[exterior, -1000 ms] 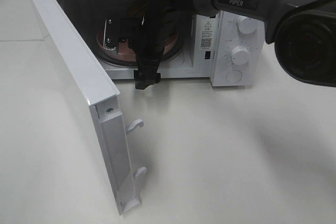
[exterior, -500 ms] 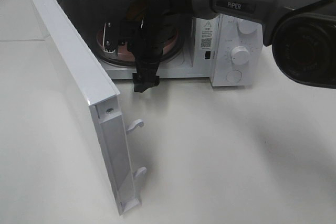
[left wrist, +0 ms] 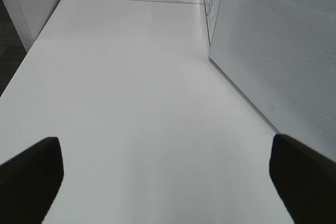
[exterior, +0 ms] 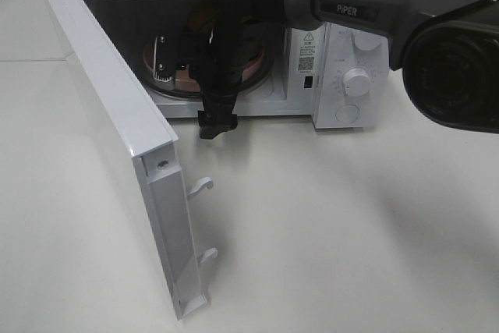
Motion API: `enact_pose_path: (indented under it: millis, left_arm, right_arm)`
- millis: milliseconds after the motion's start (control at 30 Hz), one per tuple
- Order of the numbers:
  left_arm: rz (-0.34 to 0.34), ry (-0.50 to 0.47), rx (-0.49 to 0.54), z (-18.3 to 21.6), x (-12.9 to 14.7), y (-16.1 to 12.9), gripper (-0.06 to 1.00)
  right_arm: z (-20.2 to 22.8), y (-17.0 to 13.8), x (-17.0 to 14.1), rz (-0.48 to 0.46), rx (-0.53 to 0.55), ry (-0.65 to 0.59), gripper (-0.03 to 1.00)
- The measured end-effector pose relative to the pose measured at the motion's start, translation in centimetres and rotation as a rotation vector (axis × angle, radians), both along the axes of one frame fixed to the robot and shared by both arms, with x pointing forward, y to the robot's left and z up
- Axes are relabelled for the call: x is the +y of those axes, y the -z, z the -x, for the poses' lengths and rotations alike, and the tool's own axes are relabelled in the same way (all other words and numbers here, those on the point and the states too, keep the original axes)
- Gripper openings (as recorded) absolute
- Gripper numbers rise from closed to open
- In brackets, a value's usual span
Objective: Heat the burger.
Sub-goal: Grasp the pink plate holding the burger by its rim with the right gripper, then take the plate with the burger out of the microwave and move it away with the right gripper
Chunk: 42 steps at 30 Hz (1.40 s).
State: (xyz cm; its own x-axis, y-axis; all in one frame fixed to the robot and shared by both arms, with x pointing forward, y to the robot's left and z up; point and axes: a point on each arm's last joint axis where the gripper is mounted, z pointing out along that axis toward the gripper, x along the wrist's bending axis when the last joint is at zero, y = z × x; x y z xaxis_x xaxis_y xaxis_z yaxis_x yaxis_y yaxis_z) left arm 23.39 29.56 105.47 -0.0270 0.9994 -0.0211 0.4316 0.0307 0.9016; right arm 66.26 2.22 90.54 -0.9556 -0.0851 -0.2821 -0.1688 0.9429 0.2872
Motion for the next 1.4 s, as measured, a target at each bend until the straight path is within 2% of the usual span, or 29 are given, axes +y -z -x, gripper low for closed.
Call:
enact_pose_path:
  millis: [433, 600, 667, 700, 767, 800, 833, 867, 900, 933, 967, 1000, 1033, 1400]
  left_arm:
    - [0.000, 0.000, 0.000, 0.0, 0.0, 0.0, 0.99]
    - [0.000, 0.000, 0.000, 0.0, 0.0, 0.0, 0.99]
    - [0.000, 0.000, 0.000, 0.0, 0.0, 0.0, 0.99]
    - [0.000, 0.000, 0.000, 0.0, 0.0, 0.0, 0.99]
    - [0.000, 0.000, 0.000, 0.0, 0.0, 0.0, 0.99]
    - [0.000, 0.000, 0.000, 0.0, 0.0, 0.0, 0.99]
    - [0.000, 0.000, 0.000, 0.0, 0.0, 0.0, 0.99]
    - [0.000, 0.000, 0.000, 0.0, 0.0, 0.0, 0.99]
    - [0.000, 0.000, 0.000, 0.0, 0.0, 0.0, 0.99]
    - [0.000, 0.000, 0.000, 0.0, 0.0, 0.0, 0.99]
    - [0.000, 0.000, 0.000, 0.0, 0.0, 0.0, 0.99]
    - [0.000, 0.000, 0.000, 0.0, 0.0, 0.0, 0.99]
    - [0.000, 0.000, 0.000, 0.0, 0.0, 0.0, 0.99]
    - [0.000, 0.000, 0.000, 0.0, 0.0, 0.0, 0.99]
  right_arm:
    - [-0.2, 0.1, 0.1, -0.008, -0.013, -0.001, 0.96]
    - [-0.2, 0.1, 0.1, -0.007, -0.012, -0.001, 0.91]
    - [-0.2, 0.1, 0.1, -0.009, -0.015, -0.003, 0.81]
    - [-0.2, 0.1, 0.1, -0.009, -0.015, -0.003, 0.81]
    - [-0.3, -0.1, 0.2, -0.017, -0.029, -0.002, 0.56]
    - [-0.3, -0.1, 0.2, -0.017, -0.029, -0.002, 0.56]
    - [-0.4, -0.2, 0.2, -0.020, -0.034, -0.001, 0.47]
    - [-0.4, -0.2, 0.2, -0.020, -0.034, -0.001, 0.47]
    - [-0.4, -0.4, 0.2, -0.025, -0.042, 0.000, 0.30]
    - [-0.5, -0.6, 0.2, -0.027, -0.044, 0.000, 0.21]
    - [-0.5, -0.6, 0.2, -0.027, -0.044, 0.000, 0.21]
    - [-0.4, -0.7, 0.2, -0.023, -0.037, -0.002, 0.09]
    - [-0.3, -0.9, 0.1, -0.018, -0.034, -0.004, 0.06]
    - [0.5, -2.1, -0.4, 0.031, 0.023, -0.043, 0.05]
